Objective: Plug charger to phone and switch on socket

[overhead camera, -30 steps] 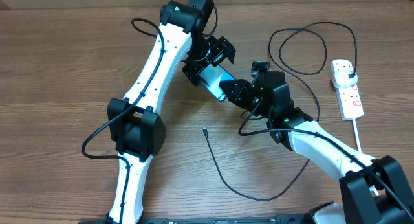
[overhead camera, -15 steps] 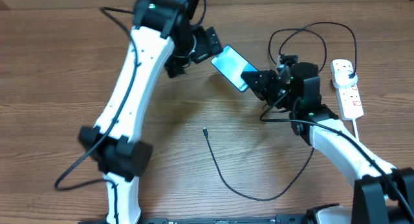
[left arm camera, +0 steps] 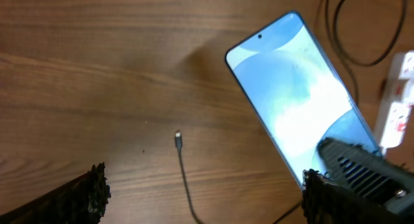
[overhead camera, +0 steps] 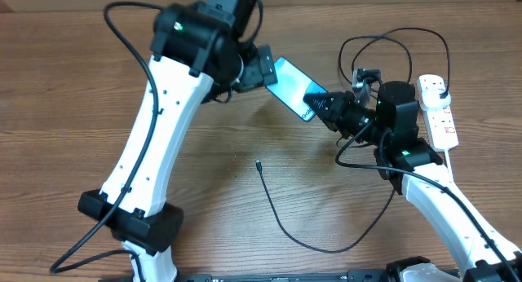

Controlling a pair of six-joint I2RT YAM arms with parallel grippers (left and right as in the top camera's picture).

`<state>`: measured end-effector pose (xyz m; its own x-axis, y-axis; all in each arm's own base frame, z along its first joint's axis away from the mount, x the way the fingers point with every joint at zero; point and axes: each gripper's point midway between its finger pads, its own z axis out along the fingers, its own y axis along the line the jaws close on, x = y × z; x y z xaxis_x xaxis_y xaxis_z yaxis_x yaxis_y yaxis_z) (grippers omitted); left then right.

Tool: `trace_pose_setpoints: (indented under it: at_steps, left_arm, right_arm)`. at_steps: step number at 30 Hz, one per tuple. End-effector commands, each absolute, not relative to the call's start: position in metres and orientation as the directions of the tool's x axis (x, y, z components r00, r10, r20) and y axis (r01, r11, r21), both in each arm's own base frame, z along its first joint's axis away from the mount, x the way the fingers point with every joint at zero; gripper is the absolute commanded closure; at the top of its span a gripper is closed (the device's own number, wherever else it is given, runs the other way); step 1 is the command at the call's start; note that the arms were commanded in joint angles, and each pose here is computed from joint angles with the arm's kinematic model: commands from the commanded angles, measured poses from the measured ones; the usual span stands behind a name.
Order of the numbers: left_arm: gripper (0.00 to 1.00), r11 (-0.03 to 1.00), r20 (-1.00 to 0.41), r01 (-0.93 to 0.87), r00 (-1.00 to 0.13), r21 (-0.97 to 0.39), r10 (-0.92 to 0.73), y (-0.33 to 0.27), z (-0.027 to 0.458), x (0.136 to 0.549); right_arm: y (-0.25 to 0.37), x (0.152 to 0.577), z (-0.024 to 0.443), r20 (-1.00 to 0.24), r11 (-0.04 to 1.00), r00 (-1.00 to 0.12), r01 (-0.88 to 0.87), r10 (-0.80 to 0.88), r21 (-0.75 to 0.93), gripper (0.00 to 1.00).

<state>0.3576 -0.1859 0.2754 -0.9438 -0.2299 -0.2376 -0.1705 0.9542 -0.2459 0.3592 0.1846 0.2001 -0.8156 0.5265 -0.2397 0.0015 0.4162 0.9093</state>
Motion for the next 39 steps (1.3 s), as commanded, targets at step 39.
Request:
trace_pose_setpoints:
  at_steps: [39]
  left_arm:
    - [0.00, 0.281, -0.035, -0.159, -0.815, -0.947, -0.578, -0.215, 0.176, 0.401]
  right_arm:
    - [0.231, 0.385, 0.192, -0.042, 0.227, -0.807, 0.115, 0.589, 0.967, 0.96]
